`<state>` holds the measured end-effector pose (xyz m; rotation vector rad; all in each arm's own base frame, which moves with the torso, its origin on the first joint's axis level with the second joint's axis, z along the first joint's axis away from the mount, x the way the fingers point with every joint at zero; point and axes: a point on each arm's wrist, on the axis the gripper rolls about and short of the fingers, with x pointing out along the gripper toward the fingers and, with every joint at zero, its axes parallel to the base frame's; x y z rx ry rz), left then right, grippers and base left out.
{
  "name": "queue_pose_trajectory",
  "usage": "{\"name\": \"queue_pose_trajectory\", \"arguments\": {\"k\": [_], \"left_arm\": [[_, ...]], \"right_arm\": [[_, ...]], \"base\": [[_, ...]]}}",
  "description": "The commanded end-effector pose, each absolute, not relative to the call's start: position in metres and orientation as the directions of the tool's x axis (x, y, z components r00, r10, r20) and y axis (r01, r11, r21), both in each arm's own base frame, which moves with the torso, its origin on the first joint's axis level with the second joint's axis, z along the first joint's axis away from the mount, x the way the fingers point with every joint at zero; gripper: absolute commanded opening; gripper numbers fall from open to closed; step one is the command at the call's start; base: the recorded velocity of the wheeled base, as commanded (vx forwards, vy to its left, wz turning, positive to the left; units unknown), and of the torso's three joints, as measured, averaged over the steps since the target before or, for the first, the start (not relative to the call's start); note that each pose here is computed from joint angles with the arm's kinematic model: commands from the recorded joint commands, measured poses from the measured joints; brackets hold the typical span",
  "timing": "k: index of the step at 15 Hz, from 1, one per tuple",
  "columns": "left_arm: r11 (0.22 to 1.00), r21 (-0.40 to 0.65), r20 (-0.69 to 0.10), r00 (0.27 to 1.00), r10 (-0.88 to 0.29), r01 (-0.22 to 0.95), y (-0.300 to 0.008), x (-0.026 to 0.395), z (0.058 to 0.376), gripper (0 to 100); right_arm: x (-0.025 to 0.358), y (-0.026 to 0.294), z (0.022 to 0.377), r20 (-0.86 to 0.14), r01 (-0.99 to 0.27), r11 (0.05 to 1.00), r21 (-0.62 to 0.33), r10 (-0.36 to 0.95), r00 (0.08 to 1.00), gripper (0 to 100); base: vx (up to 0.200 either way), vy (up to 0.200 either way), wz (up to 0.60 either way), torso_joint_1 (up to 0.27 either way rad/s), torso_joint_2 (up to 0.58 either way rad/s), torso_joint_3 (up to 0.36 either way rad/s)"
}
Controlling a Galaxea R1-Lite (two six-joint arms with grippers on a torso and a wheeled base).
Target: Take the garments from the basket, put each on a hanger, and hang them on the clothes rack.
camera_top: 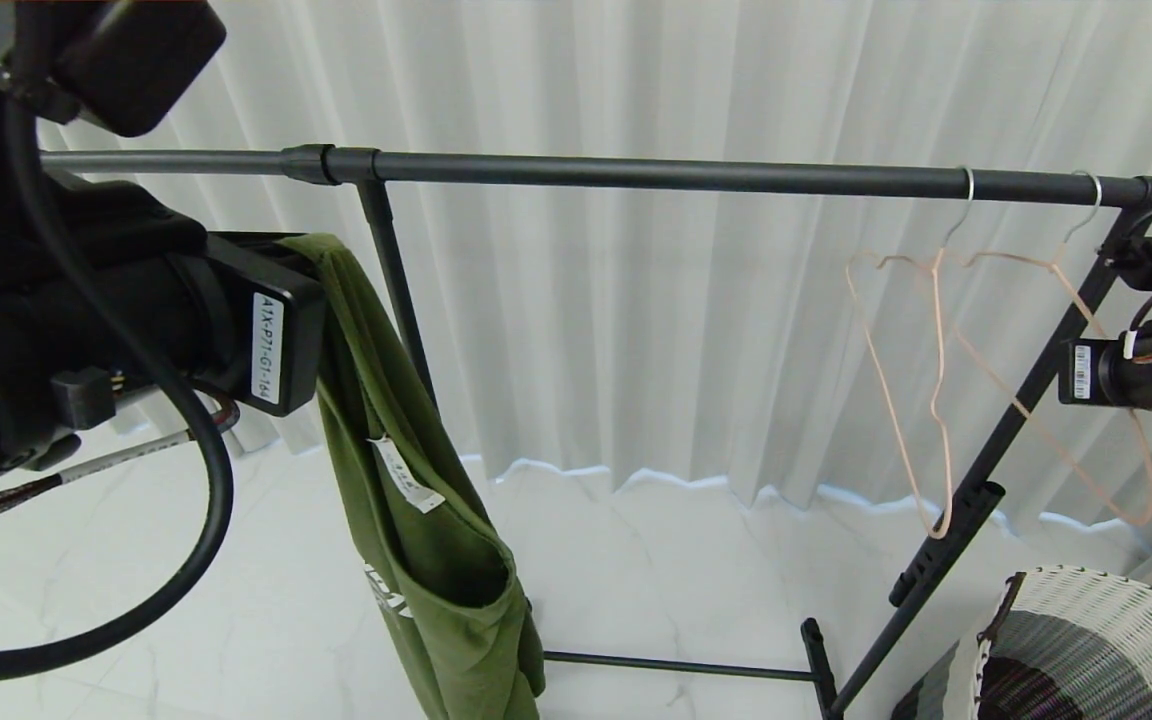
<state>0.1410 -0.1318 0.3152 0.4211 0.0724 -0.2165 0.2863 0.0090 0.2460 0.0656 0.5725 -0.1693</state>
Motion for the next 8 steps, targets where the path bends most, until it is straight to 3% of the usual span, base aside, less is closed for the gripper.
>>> {"name": "queue_pose_trajectory", "arguments": {"k": [1, 8], "left_arm": [[0.891, 0.397, -0.113, 0.975, -0.192, 0.222, -0.132, 0.141, 0.316, 0], [0.891, 0.396, -0.112, 0.975, -0.194, 0.223, -0.131, 0.141, 0.316, 0]], "right_arm": [[0.285, 0.009, 0.247, -0.54, 0.177, 0.984, 0.015, -0.14, 0.83, 0], [0.274, 0.009, 0.258, -0.506, 0.174, 0.984, 0.03, -0.135, 0.852, 0]], "base": [[0.0, 0.0, 0.0, 0.0, 0.0, 0.0], [0.0, 0.0, 0.0, 0.0, 0.0, 0.0]]}}
